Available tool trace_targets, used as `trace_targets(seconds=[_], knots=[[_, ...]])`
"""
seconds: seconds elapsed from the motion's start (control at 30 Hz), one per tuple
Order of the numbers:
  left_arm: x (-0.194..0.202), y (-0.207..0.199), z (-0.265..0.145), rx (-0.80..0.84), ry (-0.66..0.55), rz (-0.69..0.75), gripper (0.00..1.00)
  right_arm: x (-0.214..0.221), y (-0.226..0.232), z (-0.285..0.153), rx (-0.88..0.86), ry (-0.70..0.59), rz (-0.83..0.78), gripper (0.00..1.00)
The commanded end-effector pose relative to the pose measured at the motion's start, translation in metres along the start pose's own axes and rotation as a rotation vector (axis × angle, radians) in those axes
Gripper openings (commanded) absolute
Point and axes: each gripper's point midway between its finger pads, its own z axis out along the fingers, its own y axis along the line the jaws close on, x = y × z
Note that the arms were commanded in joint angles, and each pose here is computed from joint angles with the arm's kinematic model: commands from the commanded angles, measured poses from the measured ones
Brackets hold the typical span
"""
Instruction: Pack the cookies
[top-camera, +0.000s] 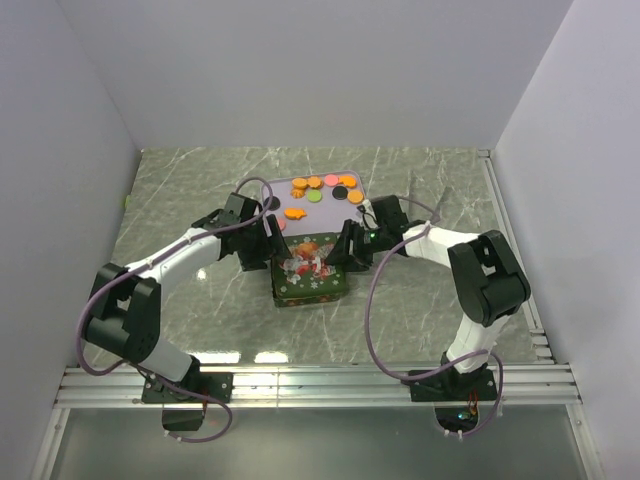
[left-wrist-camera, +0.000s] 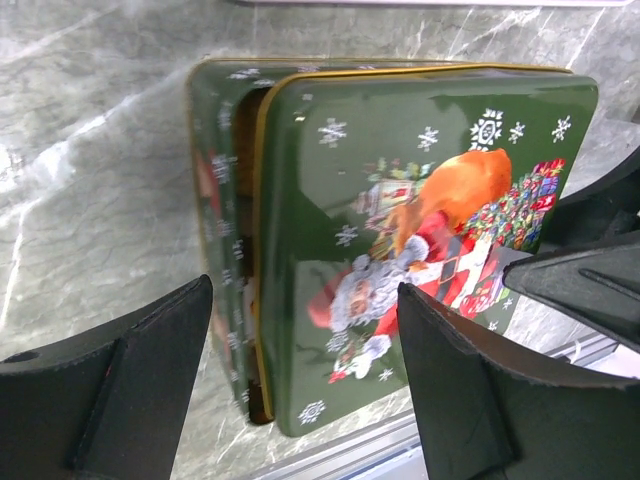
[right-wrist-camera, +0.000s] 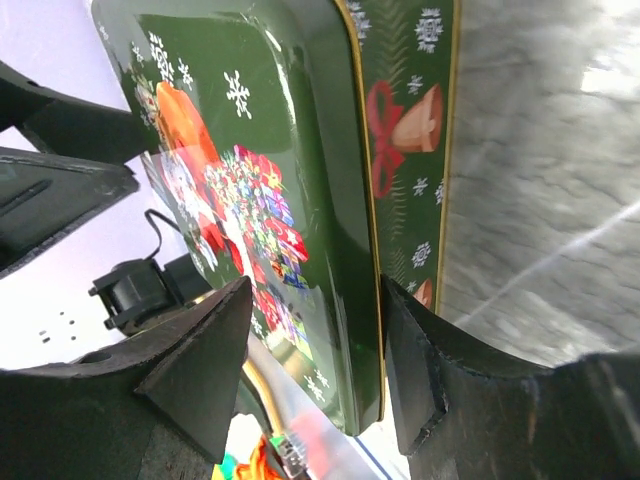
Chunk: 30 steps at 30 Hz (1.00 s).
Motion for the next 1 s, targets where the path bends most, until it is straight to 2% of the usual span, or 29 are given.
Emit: trace_targets(seconds=[0.0,0.33,0.37,0.47,0.5,0.97], knots=[[-0.001,-0.005,0.006,0.039,0.000,0.017,0.80,-0.003,0.010,0.003,0.037,0.000,-0.047,0.61],[0.010,0.007,0.016,0.031,0.011,-0.004,0.80,0.016,0.010,0.021,0.101,0.076,-0.058,0.64],[0.012,0.007,0.017,0.037,0.015,-0.006,0.80,0.018,0.010,0.023,0.106,0.082,-0.058,0.76],[0.015,0.004,0.016,0.066,0.023,-0.008,0.80,0.021,0.008,0.028,0.119,0.097,-0.046,0.77],[0.017,0.004,0.016,0.073,0.026,-0.006,0.80,0.022,0.006,0.030,0.126,0.101,-0.038,0.93],[0.016,-0.013,0.008,0.150,0.032,0.020,0.81,0.002,0.013,0.029,0.247,0.075,-0.044,0.97]])
